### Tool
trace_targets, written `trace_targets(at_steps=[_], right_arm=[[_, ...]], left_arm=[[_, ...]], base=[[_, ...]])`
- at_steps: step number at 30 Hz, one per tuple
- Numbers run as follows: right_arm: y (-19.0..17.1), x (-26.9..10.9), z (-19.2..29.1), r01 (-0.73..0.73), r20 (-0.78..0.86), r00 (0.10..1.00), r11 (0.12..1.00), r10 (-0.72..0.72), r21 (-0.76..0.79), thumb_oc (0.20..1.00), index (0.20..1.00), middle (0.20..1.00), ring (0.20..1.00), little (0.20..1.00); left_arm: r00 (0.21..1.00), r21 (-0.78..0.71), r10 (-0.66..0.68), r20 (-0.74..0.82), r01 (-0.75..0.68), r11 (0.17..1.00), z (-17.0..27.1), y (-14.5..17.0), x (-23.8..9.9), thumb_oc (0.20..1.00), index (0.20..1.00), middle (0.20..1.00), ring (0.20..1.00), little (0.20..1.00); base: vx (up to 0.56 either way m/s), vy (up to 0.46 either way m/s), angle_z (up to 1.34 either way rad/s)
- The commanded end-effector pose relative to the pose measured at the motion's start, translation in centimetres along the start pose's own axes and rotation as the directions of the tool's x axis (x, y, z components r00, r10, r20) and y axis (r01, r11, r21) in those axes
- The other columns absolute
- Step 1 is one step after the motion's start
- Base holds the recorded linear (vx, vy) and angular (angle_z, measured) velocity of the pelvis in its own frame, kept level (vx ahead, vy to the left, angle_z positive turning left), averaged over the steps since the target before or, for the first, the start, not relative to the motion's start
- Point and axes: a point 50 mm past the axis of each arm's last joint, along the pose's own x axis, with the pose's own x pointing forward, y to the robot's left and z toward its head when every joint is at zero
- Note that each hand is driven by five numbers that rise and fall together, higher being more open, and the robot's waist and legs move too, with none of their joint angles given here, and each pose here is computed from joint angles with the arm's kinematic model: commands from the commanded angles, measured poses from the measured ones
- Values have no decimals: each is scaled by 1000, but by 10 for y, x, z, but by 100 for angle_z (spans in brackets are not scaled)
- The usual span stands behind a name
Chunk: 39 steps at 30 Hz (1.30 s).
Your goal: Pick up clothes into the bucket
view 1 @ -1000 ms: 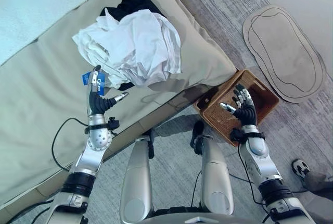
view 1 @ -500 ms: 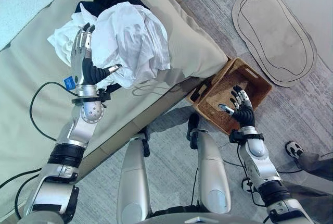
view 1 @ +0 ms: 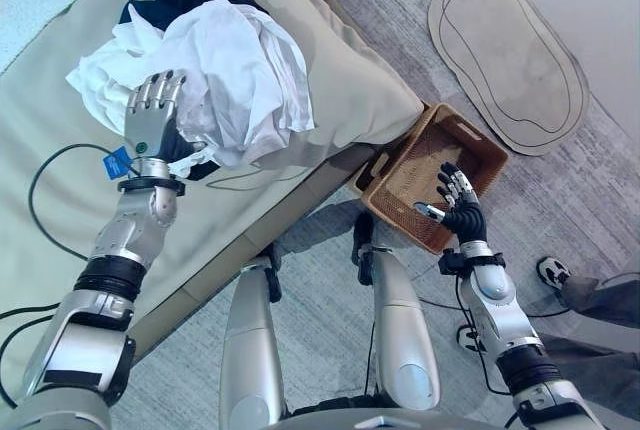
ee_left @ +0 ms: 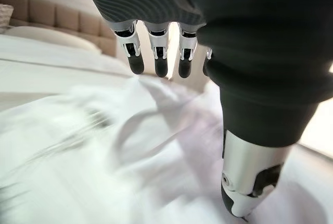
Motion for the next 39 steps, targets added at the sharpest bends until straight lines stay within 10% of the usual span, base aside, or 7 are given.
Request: trace_targets(at_steps=[1, 4, 8, 27, 39], right_arm=[[-5, -7, 4, -38, 25, 999, 999, 39, -38, 1000, 1000, 1000, 1000, 1000], [-2, -7, 5, -63, 24, 998, 997, 64, -43, 1000, 1000, 1000, 1000, 1000], [0, -7, 4, -75, 17, 997, 996, 76, -40, 1000, 1000, 1000, 1000, 1000], [2, -11, -4, -85, -19, 996, 995, 85, -44, 1000, 1000, 1000, 1000, 1000], [4, -11, -14, -115, -79, 991, 988, 107, -100, 1000, 1000, 1000, 1000, 1000]], left_arm=[[1000, 71, -11, -28, 13, 997, -9, 1, 3, 1000, 1000, 1000, 1000, 1000], [997, 124, -44, -63, 52, 991, -18, -2, 3, 950, 950, 950, 950, 950], [997, 110, -47, -64, 54, 992, -19, 0, 3, 200, 200, 200, 200, 200], [998, -60, -30, 51, 33, 998, 5, -5, -22, 200, 200, 200, 200, 200], [976, -454, 121, 183, -26, 891, 37, 31, -45, 200, 200, 200, 200, 200]], base=[[-5, 10, -12], [-2, 6, -3], [1, 0, -1], [6, -2, 0], [66, -40, 8]])
